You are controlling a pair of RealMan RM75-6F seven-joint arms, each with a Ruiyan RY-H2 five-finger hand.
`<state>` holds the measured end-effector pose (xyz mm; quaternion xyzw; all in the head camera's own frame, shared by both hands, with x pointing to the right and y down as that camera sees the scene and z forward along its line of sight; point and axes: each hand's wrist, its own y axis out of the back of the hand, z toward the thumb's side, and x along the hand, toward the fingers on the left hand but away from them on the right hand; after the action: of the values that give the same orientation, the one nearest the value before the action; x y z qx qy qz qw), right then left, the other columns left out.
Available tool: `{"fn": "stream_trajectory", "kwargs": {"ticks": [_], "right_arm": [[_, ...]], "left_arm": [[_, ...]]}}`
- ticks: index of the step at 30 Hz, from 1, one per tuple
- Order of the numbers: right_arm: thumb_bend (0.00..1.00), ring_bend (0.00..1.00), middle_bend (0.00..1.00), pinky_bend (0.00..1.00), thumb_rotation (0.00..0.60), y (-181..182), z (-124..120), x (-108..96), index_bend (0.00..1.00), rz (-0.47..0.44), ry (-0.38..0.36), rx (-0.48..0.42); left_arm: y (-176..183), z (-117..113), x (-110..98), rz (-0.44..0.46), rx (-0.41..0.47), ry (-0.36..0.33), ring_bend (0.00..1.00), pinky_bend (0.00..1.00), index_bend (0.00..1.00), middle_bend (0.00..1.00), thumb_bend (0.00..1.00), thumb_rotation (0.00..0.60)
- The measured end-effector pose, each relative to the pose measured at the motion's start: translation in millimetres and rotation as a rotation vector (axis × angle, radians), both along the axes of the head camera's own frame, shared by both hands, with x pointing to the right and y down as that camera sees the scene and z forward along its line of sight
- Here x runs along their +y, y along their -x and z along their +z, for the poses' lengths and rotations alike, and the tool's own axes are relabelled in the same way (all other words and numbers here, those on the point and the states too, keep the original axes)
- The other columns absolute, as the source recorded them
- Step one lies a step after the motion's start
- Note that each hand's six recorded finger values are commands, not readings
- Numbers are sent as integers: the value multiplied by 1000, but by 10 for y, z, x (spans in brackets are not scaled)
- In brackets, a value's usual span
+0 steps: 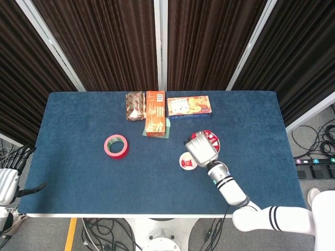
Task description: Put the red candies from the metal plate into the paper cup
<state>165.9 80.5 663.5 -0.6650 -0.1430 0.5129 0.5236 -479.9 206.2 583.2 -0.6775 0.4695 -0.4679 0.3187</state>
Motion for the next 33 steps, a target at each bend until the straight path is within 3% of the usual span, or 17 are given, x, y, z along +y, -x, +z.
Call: {"fn": "stream_trajectory", "kwargs": {"ticks": [6, 16, 23, 33], "right_arm": [[197, 772, 432, 925, 600, -238, 47, -164, 457, 46, -21, 76], [163, 771, 381, 925, 600, -692, 532, -220, 366, 197, 109, 224], [157, 771, 359, 925, 600, -696, 730, -132, 347, 216, 169, 232], [154, 770, 338, 925, 600, -665, 862, -97, 327, 214, 195, 238]], "left_arm": [[-16, 10, -1, 2, 8, -2, 34, 98, 126, 100, 117, 600], [33, 15, 6, -3, 2, 4, 34, 98, 126, 100, 117, 600], [43, 33, -7, -5, 7, 8, 34, 99, 127, 100, 117, 600], [64, 41, -29, -5, 4, 7, 34, 98, 127, 100, 117, 600]]}}
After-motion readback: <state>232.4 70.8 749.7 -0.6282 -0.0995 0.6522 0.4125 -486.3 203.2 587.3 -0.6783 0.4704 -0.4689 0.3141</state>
